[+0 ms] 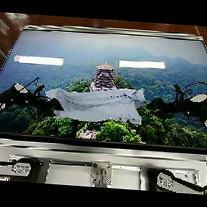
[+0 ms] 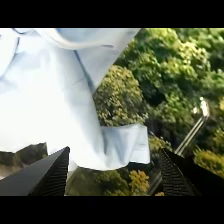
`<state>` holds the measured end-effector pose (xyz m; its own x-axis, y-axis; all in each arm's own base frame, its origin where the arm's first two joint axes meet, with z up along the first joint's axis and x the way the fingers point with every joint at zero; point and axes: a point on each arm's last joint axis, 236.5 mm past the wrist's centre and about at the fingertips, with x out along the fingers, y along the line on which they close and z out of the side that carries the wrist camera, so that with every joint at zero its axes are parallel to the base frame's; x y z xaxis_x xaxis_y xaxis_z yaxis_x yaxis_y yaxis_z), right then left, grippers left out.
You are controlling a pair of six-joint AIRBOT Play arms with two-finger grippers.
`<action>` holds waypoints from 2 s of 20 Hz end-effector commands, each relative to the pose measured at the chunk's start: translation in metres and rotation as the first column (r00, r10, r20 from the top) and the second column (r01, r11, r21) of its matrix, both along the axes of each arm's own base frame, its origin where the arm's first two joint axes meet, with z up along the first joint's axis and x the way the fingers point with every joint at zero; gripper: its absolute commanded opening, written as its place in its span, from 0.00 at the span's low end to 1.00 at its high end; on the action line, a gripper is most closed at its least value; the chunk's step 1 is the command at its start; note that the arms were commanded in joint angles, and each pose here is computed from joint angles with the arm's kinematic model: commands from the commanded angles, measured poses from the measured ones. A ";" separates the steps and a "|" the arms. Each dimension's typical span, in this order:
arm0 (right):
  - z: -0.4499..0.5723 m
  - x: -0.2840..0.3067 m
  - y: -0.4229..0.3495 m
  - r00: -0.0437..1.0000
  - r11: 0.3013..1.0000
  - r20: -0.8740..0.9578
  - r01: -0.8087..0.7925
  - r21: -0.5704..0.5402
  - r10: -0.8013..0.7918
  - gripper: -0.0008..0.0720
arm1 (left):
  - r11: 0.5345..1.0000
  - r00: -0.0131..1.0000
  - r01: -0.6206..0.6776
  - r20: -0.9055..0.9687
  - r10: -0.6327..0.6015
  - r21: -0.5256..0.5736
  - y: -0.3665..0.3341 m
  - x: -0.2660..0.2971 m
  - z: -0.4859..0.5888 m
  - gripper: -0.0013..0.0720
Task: Fold the shirts.
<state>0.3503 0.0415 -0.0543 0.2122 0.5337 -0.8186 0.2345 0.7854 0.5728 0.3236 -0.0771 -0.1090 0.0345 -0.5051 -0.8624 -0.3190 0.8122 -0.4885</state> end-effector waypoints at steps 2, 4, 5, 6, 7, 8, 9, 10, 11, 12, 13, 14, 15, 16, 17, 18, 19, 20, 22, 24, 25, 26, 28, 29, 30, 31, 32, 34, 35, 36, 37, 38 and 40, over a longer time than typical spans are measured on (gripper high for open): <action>-0.002 -0.002 0.008 1.000 0.999 -0.027 0.003 0.049 -0.002 0.94 | 0.999 0.999 -0.041 0.002 0.041 -0.004 -0.001 0.008 -0.011 0.69; -0.005 -0.002 0.015 0.999 0.996 -0.049 0.013 0.092 -0.009 0.94 | 0.999 0.999 -0.033 -0.014 0.033 -0.008 -0.006 0.005 -0.015 0.52; -0.006 -0.001 0.018 0.998 0.994 -0.058 0.021 0.110 -0.014 0.94 | 1.000 0.999 -0.027 -0.022 0.026 -0.011 -0.009 0.004 -0.018 0.41; -0.007 -0.001 0.019 0.998 0.993 -0.063 0.025 0.119 -0.018 0.94 | 1.000 0.999 -0.022 -0.028 0.022 -0.016 -0.012 0.003 -0.019 0.31; -0.009 -0.001 0.019 0.998 0.992 -0.068 0.027 0.122 -0.019 0.94 | 1.000 0.999 -0.017 -0.029 0.016 -0.024 -0.016 0.002 -0.020 0.22; -0.010 -0.001 0.019 0.997 0.992 -0.069 0.026 0.122 -0.018 0.94 | 0.999 1.000 -0.007 -0.021 0.007 -0.034 -0.019 0.003 -0.019 0.13; -0.009 -0.001 0.019 0.997 0.992 -0.069 0.027 0.122 -0.018 0.94 | 0.999 1.000 0.000 -0.009 0.000 -0.044 -0.021 0.005 -0.018 0.07; -0.009 -0.001 0.019 0.997 0.992 -0.070 0.025 0.123 -0.016 0.94 | 0.999 1.000 -0.001 -0.005 0.001 -0.045 -0.021 0.006 -0.017 0.07; -0.009 -0.002 0.020 0.998 0.992 -0.066 0.016 0.124 -0.008 0.94 | 0.999 1.000 0.001 -0.001 -0.001 -0.045 -0.021 0.008 -0.015 0.07; -0.009 -0.003 0.021 0.998 0.992 -0.062 0.001 0.125 0.007 0.94 | 0.999 1.000 0.004 0.008 -0.004 -0.045 -0.021 0.010 -0.013 0.07; -0.009 -0.005 0.025 0.998 0.992 -0.054 -0.027 0.122 0.034 0.94 | 0.999 1.000 0.015 0.020 -0.015 -0.045 -0.021 0.011 -0.011 0.07; -0.010 -0.007 0.033 0.996 0.991 -0.043 -0.068 0.112 0.073 0.94 | 0.999 0.999 0.020 0.026 -0.019 -0.046 -0.021 0.013 -0.009 0.07; -0.013 -0.009 0.041 0.993 0.989 -0.035 -0.113 0.091 0.116 0.94 | 0.999 0.999 0.021 0.030 -0.019 -0.045 -0.021 0.014 -0.008 0.07; -0.020 -0.011 0.050 0.987 0.986 -0.033 -0.156 0.061 0.158 0.94 | 0.999 0.999 0.021 0.034 -0.019 -0.045 -0.021 0.014 -0.007 0.07; -0.029 -0.012 0.056 0.981 0.981 -0.037 -0.192 0.027 0.193 0.94 | 0.999 0.999 0.021 0.038 -0.019 -0.044 -0.021 0.015 -0.006 0.07; -0.037 -0.013 0.064 0.975 0.976 -0.045 -0.217 0.010 0.217 0.94 | 0.999 0.999 0.021 0.042 -0.019 -0.044 -0.021 0.015 -0.004 0.07; -0.043 -0.016 0.073 0.969 0.971 -0.057 -0.239 0.013 0.239 0.94 | 0.999 0.999 0.023 0.047 -0.021 -0.044 -0.021 0.015 -0.002 0.07; -0.049 -0.020 0.080 0.963 0.966 -0.071 -0.259 0.016 0.260 0.93 | 0.999 0.998 0.026 0.057 -0.023 -0.043 -0.021 0.016 0.001 0.07; -0.054 -0.024 0.090 0.954 0.958 -0.081 -0.288 0.015 0.288 0.32 | 0.999 0.996 0.031 0.080 -0.028 -0.040 -0.021 0.019 0.008 0.07; -0.040 -0.020 0.097 0.956 0.957 -0.054 -0.286 0.045 0.288 0.12 | 0.999 0.987 0.047 0.154 -0.042 -0.025 -0.019 0.030 0.028 0.07; -0.023 -0.013 0.099 0.949 0.949 -0.003 -0.314 0.036 0.314 0.12 | 0.999 0.975 0.048 0.216 -0.047 -0.001 -0.015 0.039 0.046 0.07; -0.001 -0.002 0.099 0.941 0.943 0.065 -0.332 0.015 0.331 0.12 | 0.998 0.950 0.050 0.306 -0.059 0.038 -0.009 0.052 0.073 0.07; 0.071 0.029 0.093 0.890 0.930 0.271 -0.352 -0.103 0.367 0.12 | 0.991 0.855 0.044 0.507 -0.104 0.129 0.003 0.073 0.153 0.07; 0.122 0.042 0.091 0.836 0.924 0.394 -0.340 -0.174 0.382 0.12 | 0.986 0.782 0.026 0.610 -0.124 0.167 0.007 0.079 0.203 0.07; 0.183 0.052 0.088 0.761 0.923 0.521 -0.304 -0.237 0.385 0.12 | 0.980 0.682 -0.004 0.718 -0.142 0.198 0.010 0.080 0.264 0.07; 0.247 0.055 0.087 0.669 0.927 0.643 -0.245 -0.283 0.373 0.12 | 0.976 0.569 -0.042 0.808 -0.154 0.216 0.012 0.074 0.324 0.07; 0.314 0.049 0.085 0.561 0.937 0.752 -0.170 -0.304 0.346 0.12 | 0.971 0.433 -0.093 0.887 -0.162 0.222 0.014 0.062 0.388 0.07; 0.444 0.013 0.076 0.300 0.955 0.911 -0.004 -0.296 0.283 0.12 | 0.963 0.109 -0.201 0.981 -0.160 0.180 0.016 0.016 0.517 0.07; 0.498 -0.016 0.072 0.169 0.962 0.952 0.061 -0.268 0.254 0.11 | 0.960 -0.020 -0.232 0.986 -0.165 0.156 0.015 -0.015 0.566 0.07; 0.540 -0.045 0.069 0.057 0.964 0.969 0.105 -0.246 0.241 0.12 | 0.957 -0.106 -0.249 0.978 -0.178 0.147 0.013 -0.044 0.598 0.07; 0.568 -0.071 0.068 -0.023 0.963 0.971 0.133 -0.233 0.238 0.12 | 0.956 -0.173 -0.257 0.967 -0.189 0.141 0.010 -0.072 0.621 0.07; 0.587 -0.095 0.065 -0.081 0.958 0.965 0.163 -0.234 0.249 0.12 | 0.956 -0.215 -0.263 0.957 -0.193 0.134 0.008 -0.094 0.635 0.07; 0.609 -0.129 0.059 -0.143 0.953 0.958 0.209 -0.218 0.250 0.12 | 0.949 -0.223 -0.291 0.955 -0.193 0.124 0.011 -0.125 0.639 0.07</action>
<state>0.2911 0.1118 0.4898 0.8791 0.4743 0.0476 -0.4757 0.8793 0.0224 0.2660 -0.0679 0.4876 0.9497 -0.3044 0.0737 0.3114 0.9427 -0.1196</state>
